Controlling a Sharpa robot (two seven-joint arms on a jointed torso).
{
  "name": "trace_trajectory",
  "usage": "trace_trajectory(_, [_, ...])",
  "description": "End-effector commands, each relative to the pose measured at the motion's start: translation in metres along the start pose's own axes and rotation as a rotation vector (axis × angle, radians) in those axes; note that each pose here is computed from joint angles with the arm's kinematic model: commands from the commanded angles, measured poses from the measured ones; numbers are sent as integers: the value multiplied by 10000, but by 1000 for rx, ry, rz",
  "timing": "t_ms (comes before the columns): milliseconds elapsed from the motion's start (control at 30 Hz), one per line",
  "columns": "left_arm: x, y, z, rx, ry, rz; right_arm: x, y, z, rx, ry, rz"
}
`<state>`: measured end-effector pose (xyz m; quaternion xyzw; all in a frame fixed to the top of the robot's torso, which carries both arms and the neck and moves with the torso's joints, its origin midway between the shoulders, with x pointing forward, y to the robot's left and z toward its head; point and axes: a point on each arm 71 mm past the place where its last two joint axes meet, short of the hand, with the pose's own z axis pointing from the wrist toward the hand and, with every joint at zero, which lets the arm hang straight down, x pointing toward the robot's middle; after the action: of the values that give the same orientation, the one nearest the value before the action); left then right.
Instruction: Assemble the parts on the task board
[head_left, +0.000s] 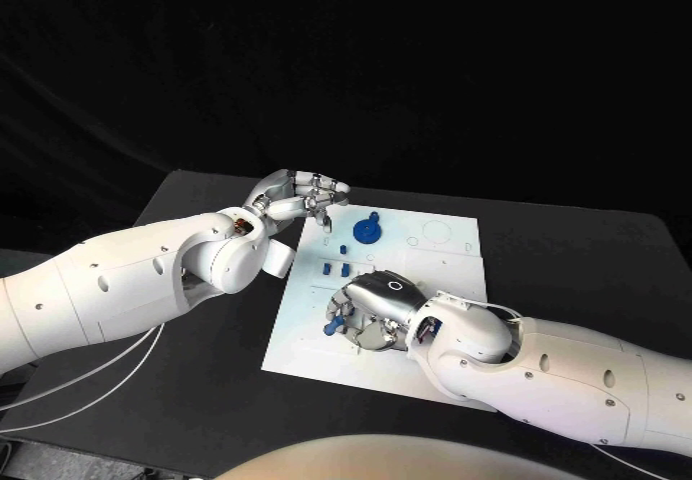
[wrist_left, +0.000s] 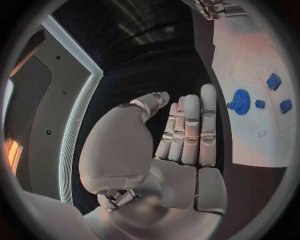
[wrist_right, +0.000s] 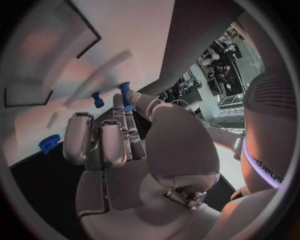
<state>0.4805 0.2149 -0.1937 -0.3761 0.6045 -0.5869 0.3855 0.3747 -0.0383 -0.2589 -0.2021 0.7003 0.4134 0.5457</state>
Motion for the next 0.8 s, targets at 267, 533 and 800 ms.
trace_trajectory(267, [24, -6, -1, 4, 18, -8, 49, 67, 22, 2, 36, -77])
trace_trajectory(533, [28, -7, -1, 4, 20, -8, 82, 113, 48, -14, 46, -60])
trace_trajectory(800, [27, -7, -2, 3, 21, -8, 58, 94, 32, 6, 1, -40])
